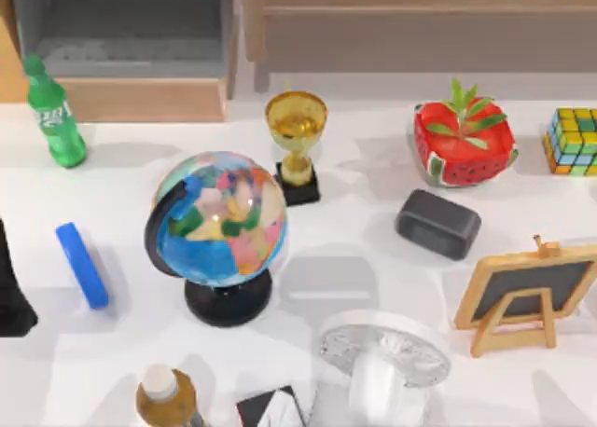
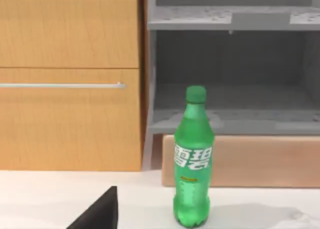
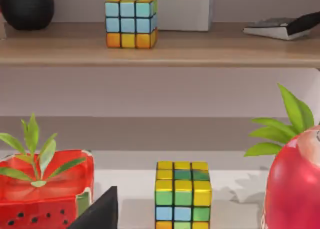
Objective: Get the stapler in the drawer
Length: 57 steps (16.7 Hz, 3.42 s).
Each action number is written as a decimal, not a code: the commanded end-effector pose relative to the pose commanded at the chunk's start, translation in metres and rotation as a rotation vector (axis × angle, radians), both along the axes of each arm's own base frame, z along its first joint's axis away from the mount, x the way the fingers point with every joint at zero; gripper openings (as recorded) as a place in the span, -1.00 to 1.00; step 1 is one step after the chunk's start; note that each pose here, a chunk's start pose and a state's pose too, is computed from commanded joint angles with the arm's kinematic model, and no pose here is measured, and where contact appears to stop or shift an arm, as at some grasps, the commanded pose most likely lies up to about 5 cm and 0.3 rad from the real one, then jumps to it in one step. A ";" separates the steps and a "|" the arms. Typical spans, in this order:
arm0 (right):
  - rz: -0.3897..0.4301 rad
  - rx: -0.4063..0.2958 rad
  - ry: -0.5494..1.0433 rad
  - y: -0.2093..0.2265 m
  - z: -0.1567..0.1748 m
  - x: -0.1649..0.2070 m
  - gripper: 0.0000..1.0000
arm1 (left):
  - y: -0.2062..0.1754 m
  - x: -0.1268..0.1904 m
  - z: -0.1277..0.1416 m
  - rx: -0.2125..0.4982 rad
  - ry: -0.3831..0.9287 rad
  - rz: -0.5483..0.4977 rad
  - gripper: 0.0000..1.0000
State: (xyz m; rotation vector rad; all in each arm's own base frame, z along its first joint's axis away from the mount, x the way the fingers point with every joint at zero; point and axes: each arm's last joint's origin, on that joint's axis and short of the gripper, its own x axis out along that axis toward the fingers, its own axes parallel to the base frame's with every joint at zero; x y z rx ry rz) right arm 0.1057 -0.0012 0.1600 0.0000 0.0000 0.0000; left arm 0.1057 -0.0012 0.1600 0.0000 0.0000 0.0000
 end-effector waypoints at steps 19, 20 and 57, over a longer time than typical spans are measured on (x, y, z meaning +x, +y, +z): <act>0.000 0.000 0.000 0.000 0.000 0.000 1.00 | 0.047 0.138 0.092 0.774 -0.006 -0.017 1.00; 0.000 0.000 0.000 0.000 0.000 0.000 1.00 | 0.055 0.156 0.090 0.842 -0.006 -0.018 1.00; 0.000 0.000 0.000 0.000 0.000 0.000 1.00 | 0.172 0.327 -0.065 1.571 -0.016 -0.016 0.25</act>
